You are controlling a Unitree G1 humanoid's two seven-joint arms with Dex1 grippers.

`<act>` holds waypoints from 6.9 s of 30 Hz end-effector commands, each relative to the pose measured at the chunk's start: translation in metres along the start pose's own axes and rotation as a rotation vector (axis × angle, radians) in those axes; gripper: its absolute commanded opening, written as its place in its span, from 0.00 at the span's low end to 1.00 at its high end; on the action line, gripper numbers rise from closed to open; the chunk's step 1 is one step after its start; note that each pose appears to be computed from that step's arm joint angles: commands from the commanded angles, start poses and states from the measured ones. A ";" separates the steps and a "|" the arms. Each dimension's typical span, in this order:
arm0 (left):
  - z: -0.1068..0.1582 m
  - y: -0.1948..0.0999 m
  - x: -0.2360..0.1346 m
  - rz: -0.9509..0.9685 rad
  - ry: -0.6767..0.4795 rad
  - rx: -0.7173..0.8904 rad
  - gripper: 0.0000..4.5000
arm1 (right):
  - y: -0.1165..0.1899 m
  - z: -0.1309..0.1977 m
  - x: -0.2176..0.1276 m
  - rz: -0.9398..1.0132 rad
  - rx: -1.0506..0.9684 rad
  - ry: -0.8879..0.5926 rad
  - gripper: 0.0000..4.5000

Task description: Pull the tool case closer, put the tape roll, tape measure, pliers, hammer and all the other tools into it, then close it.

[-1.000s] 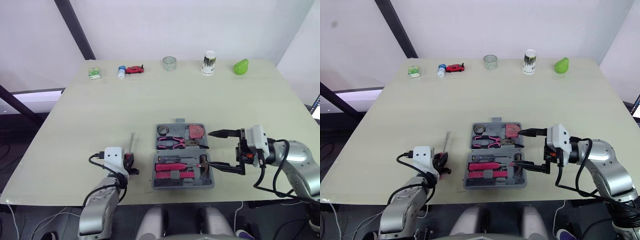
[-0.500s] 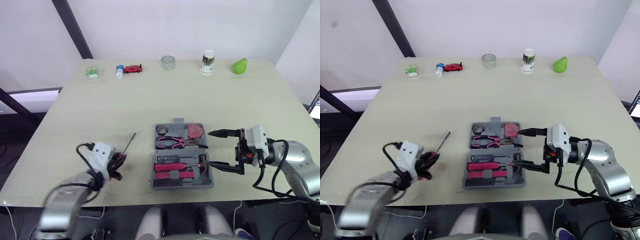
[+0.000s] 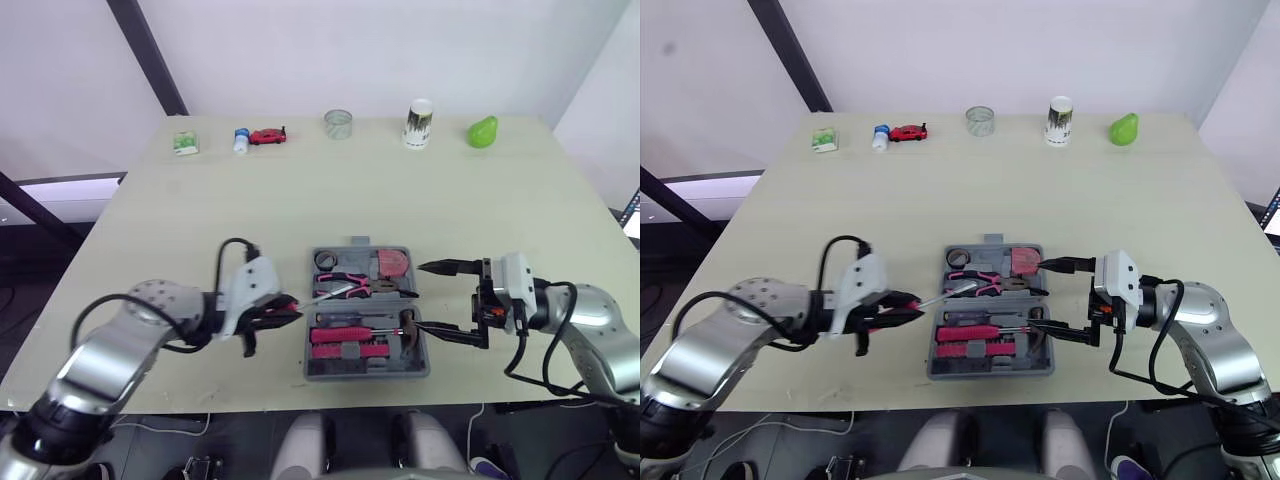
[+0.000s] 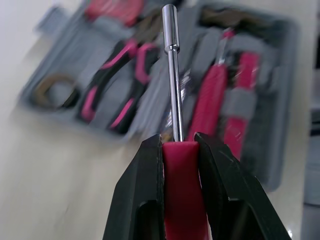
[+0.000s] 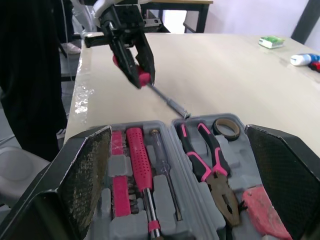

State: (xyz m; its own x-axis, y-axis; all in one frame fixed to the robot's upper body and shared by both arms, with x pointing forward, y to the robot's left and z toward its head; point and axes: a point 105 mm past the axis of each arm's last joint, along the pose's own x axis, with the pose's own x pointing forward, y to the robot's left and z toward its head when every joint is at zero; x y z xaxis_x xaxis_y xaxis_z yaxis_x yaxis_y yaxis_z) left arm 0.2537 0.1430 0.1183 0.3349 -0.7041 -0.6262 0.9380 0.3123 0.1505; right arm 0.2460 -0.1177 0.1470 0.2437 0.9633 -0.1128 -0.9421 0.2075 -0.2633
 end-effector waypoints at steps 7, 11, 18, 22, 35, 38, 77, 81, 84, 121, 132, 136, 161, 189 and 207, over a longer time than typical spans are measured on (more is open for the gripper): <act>0.036 -0.020 0.012 -0.232 0.112 0.011 0.12 | 0.001 0.011 -0.013 -0.054 -0.058 0.011 1.00; 0.036 -0.027 0.017 -0.283 0.189 0.029 0.12 | 0.004 0.008 -0.024 -0.068 -0.046 0.034 1.00; 0.031 -0.039 0.031 -0.337 0.254 0.050 0.12 | 0.020 0.000 -0.041 -0.020 0.001 0.085 1.00; 0.032 -0.042 0.039 -0.345 0.255 0.056 0.12 | 0.025 -0.006 -0.054 -0.003 0.024 0.120 1.00; 0.026 -0.052 0.065 -0.347 0.305 0.074 0.12 | 0.025 -0.009 -0.080 -0.015 0.058 0.149 1.00; 0.025 -0.052 0.068 -0.349 0.325 0.061 0.12 | 0.026 -0.010 -0.076 -0.011 0.053 0.145 1.00; 0.022 -0.054 0.100 -0.344 0.333 0.016 0.38 | 0.027 -0.011 -0.066 -0.034 0.024 0.146 1.00; 0.025 -0.054 0.100 -0.352 0.315 0.030 0.38 | 0.027 -0.012 -0.065 -0.036 0.025 0.144 1.00; 0.027 -0.053 0.099 -0.351 0.307 0.024 0.38 | 0.027 -0.012 -0.065 -0.039 0.024 0.144 1.00; -0.006 -0.049 0.089 -0.394 -0.287 0.151 0.01 | 0.021 -0.003 -0.052 -0.022 0.008 0.116 1.00; -0.036 -0.057 0.098 -0.417 -0.199 0.197 0.01 | 0.019 -0.002 -0.052 -0.026 0.006 0.121 1.00; -0.044 -0.060 0.101 -0.417 -0.181 0.179 0.01 | 0.018 -0.003 -0.052 -0.026 0.006 0.121 1.00; -0.010 0.043 0.022 0.125 -0.424 -0.055 0.01 | -0.022 -0.075 -0.045 -0.253 0.166 0.306 1.00; -0.096 0.058 0.021 0.096 -0.291 -0.174 0.00 | -0.043 -0.116 0.006 -0.118 0.110 0.331 0.01; -0.089 0.052 0.046 -0.023 -0.279 -0.140 0.00 | -0.041 -0.115 0.026 -0.067 0.101 0.301 0.01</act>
State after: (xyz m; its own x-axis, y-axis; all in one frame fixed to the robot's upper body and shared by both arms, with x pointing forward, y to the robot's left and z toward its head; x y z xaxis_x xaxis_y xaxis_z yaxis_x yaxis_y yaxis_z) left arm 0.3102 0.1862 0.0275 0.3573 -0.8470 -0.3936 0.9232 0.3841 0.0115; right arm 0.3152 -0.1286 0.0349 0.3582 0.8392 -0.4092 -0.9336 0.3270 -0.1464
